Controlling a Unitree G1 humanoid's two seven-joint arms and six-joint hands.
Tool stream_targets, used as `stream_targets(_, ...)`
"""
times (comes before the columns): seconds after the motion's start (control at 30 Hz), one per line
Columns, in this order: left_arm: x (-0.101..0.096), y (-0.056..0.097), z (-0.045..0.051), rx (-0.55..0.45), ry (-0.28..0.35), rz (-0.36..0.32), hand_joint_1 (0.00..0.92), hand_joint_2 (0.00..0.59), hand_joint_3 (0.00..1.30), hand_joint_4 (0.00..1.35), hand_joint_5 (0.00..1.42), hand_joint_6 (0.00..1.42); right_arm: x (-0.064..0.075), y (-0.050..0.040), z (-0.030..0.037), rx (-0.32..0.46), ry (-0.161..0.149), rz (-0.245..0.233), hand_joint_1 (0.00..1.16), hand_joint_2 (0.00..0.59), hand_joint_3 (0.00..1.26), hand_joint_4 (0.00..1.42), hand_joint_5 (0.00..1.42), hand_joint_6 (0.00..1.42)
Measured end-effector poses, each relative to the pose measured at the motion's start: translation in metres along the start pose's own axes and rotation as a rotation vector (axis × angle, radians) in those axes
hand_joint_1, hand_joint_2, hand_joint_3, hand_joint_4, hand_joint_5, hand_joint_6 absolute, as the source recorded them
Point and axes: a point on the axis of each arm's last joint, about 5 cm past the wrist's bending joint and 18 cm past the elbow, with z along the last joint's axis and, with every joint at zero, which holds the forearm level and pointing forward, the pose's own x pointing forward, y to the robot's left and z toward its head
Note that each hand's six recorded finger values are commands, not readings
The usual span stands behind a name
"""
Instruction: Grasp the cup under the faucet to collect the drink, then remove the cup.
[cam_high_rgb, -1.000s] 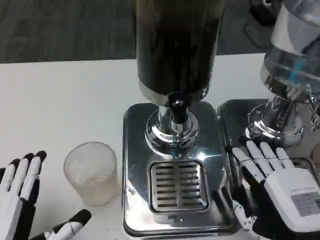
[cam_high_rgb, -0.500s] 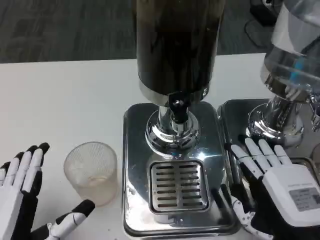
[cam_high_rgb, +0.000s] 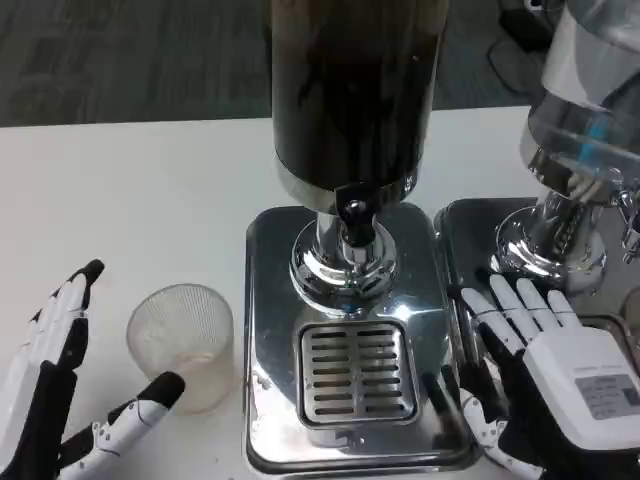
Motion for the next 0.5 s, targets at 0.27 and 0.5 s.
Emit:
stream_targets(0.27, -0.006, -0.001, -0.0089, -0.022, -0.002, -0.005, 0.049, 0.048, 0.0, 0.0, 0.02, 0.0, 0.001, 0.0039, 0.0056, 0.013, 0.015, 0.002, 0.46, 0.582, 0.13, 0.0, 0.0, 0.0)
stream_targets(0.5, -0.004, 0.001, -0.0168, -0.02, 0.003, -0.01, 0.086, 0.047, 0.0, 0.0, 0.02, 0.0, 0.001, 0.0086, 0.0121, 0.022, 0.035, 0.003, 0.46, 0.582, 0.13, 0.0, 0.0, 0.0)
